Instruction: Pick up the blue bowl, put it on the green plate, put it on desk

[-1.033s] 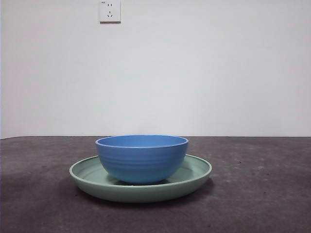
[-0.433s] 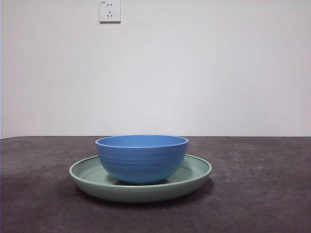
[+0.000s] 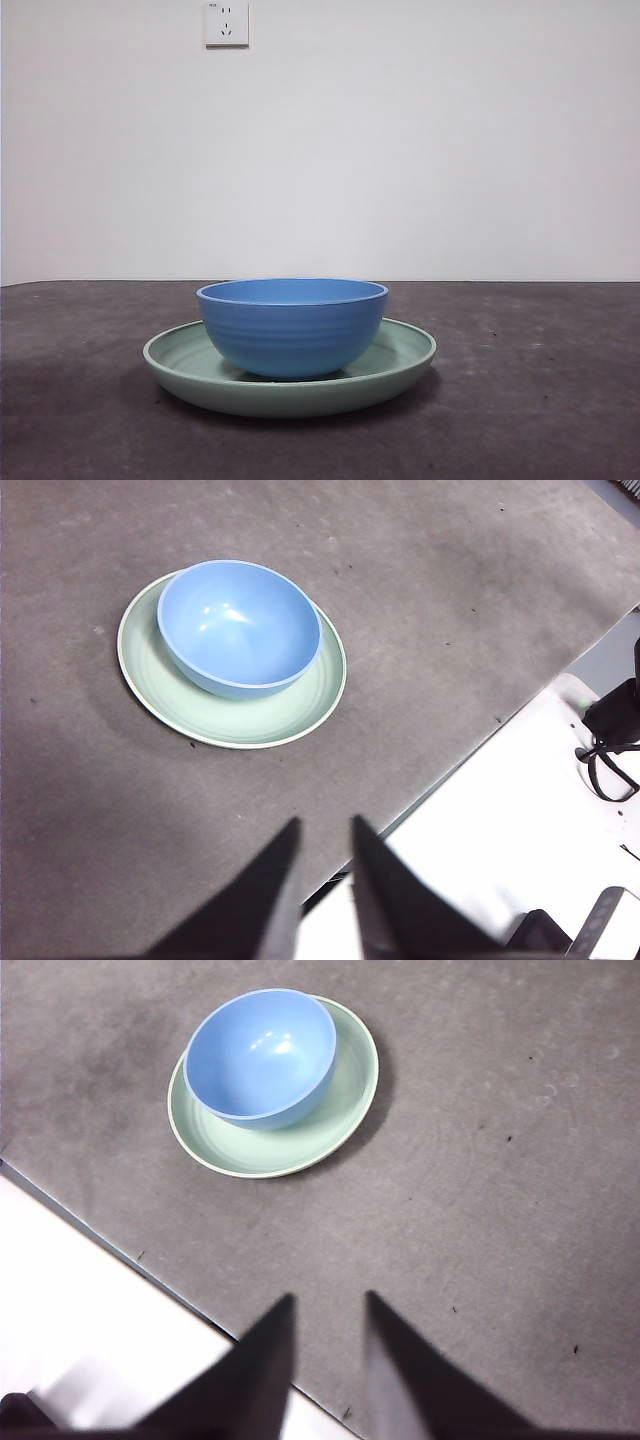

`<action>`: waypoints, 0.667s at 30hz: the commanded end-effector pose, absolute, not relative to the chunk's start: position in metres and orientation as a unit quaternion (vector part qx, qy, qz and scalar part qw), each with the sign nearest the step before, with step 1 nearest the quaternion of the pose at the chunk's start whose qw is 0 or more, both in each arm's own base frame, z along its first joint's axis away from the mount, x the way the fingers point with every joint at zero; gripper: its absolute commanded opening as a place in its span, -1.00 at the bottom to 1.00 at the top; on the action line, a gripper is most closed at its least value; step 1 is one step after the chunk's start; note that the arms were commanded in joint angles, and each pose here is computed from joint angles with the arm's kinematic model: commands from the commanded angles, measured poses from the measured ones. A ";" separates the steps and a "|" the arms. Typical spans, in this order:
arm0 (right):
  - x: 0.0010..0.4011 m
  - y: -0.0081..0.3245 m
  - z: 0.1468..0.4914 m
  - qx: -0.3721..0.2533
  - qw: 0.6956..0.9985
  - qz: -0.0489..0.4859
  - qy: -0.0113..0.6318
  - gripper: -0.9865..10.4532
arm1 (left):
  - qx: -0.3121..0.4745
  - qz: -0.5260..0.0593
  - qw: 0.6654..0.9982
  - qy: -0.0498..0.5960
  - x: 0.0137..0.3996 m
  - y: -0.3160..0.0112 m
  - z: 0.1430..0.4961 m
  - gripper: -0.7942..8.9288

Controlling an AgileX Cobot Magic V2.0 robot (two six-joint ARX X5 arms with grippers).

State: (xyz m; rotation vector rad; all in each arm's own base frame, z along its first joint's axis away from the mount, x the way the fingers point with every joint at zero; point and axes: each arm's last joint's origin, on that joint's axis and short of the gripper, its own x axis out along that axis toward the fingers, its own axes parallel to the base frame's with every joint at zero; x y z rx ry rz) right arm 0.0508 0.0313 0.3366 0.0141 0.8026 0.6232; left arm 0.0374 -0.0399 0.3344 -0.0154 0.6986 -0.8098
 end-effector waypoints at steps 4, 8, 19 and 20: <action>0.052 0.032 0.338 0.011 0.874 0.301 0.381 -0.76 | -0.010 -0.393 0.861 0.324 0.037 -0.040 0.338 -0.78; 0.052 0.032 0.338 0.011 0.874 0.301 0.381 -0.76 | -0.010 -0.393 0.861 0.324 0.037 -0.040 0.338 -0.78; 0.052 0.032 0.338 0.011 0.874 0.301 0.381 -0.76 | -0.051 -0.330 0.891 0.308 0.040 -0.031 0.329 -0.78; 0.052 0.032 0.338 0.011 0.874 0.301 0.381 -0.75 | -0.062 -0.307 0.903 0.295 0.042 -0.029 0.323 -0.78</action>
